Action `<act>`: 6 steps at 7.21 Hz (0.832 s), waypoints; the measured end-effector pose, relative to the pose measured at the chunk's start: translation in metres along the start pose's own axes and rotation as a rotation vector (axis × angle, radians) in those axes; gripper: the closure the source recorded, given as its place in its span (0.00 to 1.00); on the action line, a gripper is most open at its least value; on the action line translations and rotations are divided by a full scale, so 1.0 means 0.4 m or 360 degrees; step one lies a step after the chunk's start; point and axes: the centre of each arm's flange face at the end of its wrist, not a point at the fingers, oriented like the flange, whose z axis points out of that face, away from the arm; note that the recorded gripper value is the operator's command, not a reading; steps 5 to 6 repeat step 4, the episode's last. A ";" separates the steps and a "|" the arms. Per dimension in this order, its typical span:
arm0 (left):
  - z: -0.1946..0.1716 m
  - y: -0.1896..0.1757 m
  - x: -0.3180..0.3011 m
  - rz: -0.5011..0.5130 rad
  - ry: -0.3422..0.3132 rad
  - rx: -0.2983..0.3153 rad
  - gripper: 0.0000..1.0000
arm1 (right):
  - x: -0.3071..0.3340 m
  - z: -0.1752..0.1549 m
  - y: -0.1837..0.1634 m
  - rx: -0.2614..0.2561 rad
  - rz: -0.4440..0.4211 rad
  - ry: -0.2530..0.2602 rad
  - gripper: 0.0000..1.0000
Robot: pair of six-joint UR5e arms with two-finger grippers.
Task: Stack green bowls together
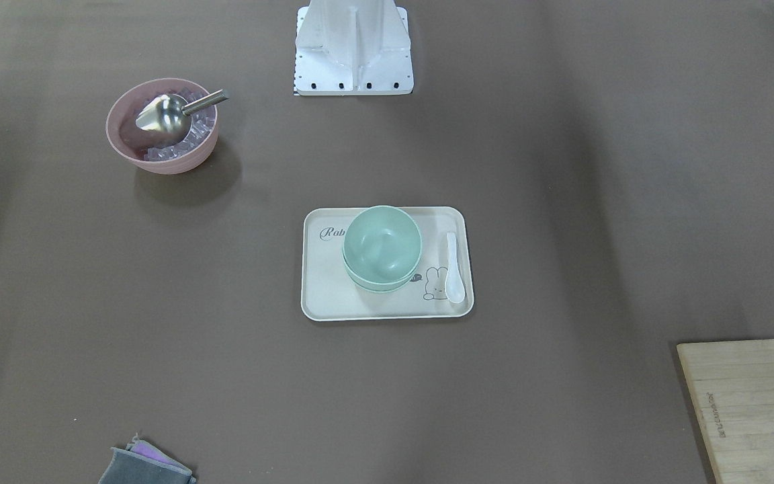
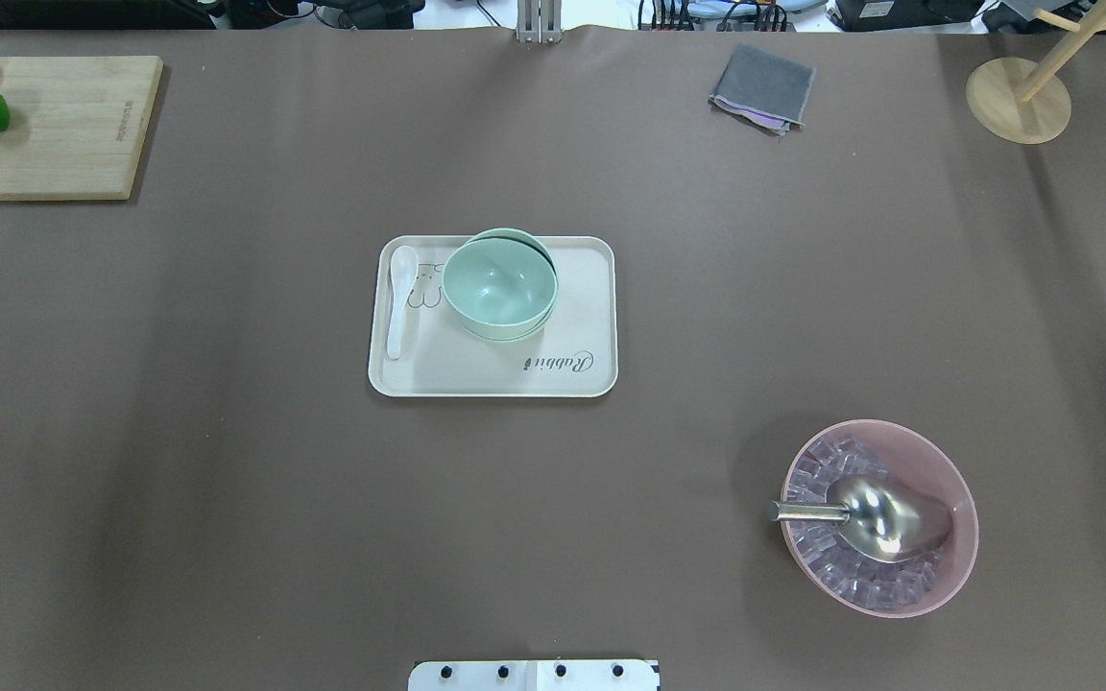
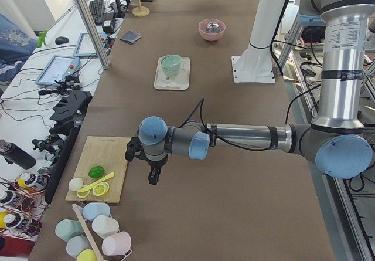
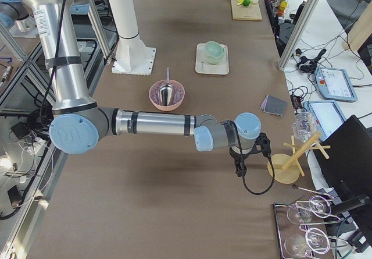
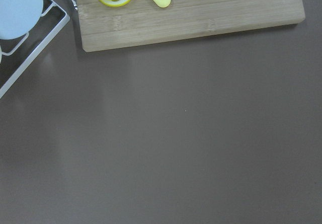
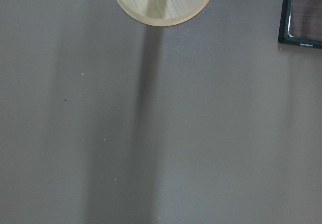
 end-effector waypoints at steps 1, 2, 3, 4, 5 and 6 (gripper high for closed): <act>0.003 0.020 -0.006 -0.0002 -0.0019 -0.0005 0.02 | 0.006 0.005 0.021 -0.0003 0.0001 0.0002 0.00; 0.001 0.026 -0.006 0.0013 -0.0025 0.0006 0.02 | 0.008 0.007 0.032 -0.0007 0.0004 -0.0001 0.00; 0.003 0.037 -0.008 0.0046 -0.0028 0.0037 0.02 | 0.005 0.014 0.037 -0.0020 0.0007 -0.0007 0.00; 0.009 0.062 -0.014 0.0076 -0.0027 0.0068 0.02 | 0.004 0.028 0.048 -0.0039 0.0009 -0.0010 0.00; 0.009 0.062 -0.014 0.0076 -0.0027 0.0068 0.02 | 0.004 0.028 0.048 -0.0039 0.0009 -0.0010 0.00; 0.009 0.062 -0.014 0.0076 -0.0027 0.0068 0.02 | 0.004 0.028 0.048 -0.0039 0.0009 -0.0010 0.00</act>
